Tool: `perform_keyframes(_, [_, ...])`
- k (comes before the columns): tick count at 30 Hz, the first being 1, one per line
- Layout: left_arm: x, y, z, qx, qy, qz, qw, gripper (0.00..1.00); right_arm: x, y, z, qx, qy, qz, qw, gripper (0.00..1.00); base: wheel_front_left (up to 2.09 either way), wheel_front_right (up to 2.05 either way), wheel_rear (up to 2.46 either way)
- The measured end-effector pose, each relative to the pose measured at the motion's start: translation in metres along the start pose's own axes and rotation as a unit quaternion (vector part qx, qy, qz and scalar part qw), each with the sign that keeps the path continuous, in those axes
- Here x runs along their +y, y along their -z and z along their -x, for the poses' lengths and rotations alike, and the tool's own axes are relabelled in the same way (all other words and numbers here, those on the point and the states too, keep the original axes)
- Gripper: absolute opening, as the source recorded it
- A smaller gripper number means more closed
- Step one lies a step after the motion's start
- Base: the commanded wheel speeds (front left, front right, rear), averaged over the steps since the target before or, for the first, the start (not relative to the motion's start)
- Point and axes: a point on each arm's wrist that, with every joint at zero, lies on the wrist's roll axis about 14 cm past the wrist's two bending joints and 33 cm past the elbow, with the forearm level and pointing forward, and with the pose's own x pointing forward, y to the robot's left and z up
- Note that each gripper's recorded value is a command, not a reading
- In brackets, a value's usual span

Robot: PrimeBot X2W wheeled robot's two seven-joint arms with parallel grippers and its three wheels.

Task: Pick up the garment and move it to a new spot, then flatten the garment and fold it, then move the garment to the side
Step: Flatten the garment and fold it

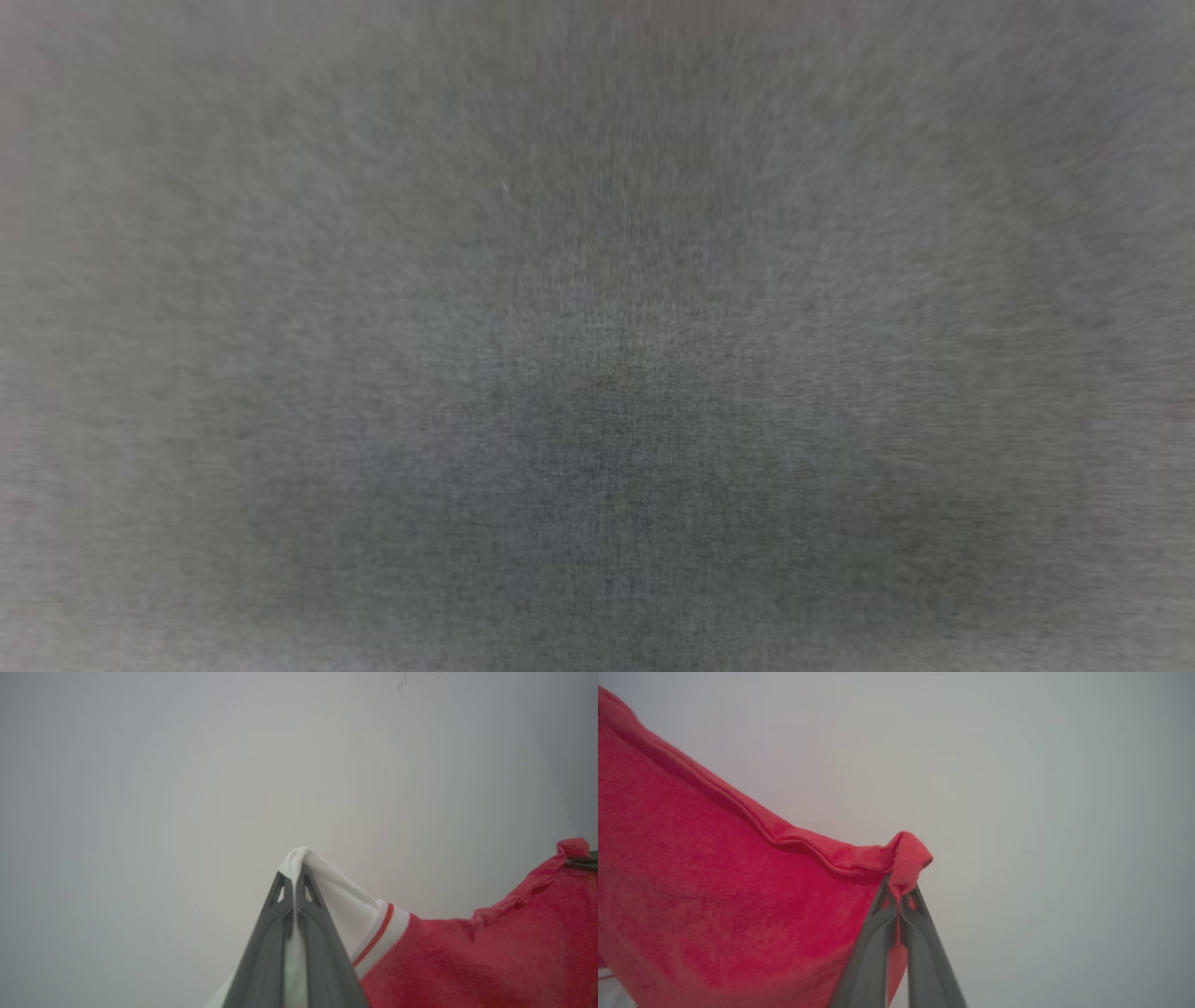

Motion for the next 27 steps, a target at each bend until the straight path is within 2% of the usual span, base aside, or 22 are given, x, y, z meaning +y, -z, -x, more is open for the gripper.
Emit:
perform_keyframes(4, [-0.03, 0.042, -0.003, -0.015, 0.026, 0.027, 0.999, 0.0, 0.015, 0.081, -0.005, 0.054, -0.01, 0.0, 0.999, 0.0, 0.0, 0.0, 0.0])
perform_keyframes(8, [-0.062, 0.152, 0.033, 0.07, 0.033, 0.073, 0.994, 0.0, 0.045, 0.179, 0.012, 0.128, -0.029, -0.023, 0.991, 0.0, 0.0, 0.0, 0.0])
perform_keyframes(11, [-0.079, 0.2, 0.058, 0.115, 0.039, 0.088, 0.989, 0.0, 0.07, 0.227, 0.026, 0.166, -0.049, -0.035, 0.984, 0.0, 0.0, 0.0, 0.0])
perform_keyframes(14, [-0.089, 0.231, 0.083, 0.159, 0.049, 0.088, 0.982, 0.0, 0.084, 0.244, 0.028, 0.174, -0.059, -0.043, 0.982, 0.0, 0.0, 0.0, 0.0])
perform_keyframes(18, [-0.104, 0.265, 0.125, 0.234, 0.059, 0.107, 0.964, 0.0, 0.103, 0.263, 0.045, 0.202, -0.074, -0.058, 0.975, 0.0, 0.0, 0.0, 0.0])
perform_keyframes(20, [-0.115, 0.265, 0.139, 0.258, 0.076, 0.119, 0.956, 0.0, 0.106, 0.259, 0.049, 0.207, -0.077, -0.063, 0.973, 0.0, 0.0, 0.0, 0.0])
perform_keyframes(27, [-0.118, 0.233, 0.188, 0.319, 0.105, 0.166, 0.927, 0.0, 0.113, 0.235, 0.077, 0.221, -0.094, -0.09, 0.966, 0.0, 0.0, 0.0, 0.0])
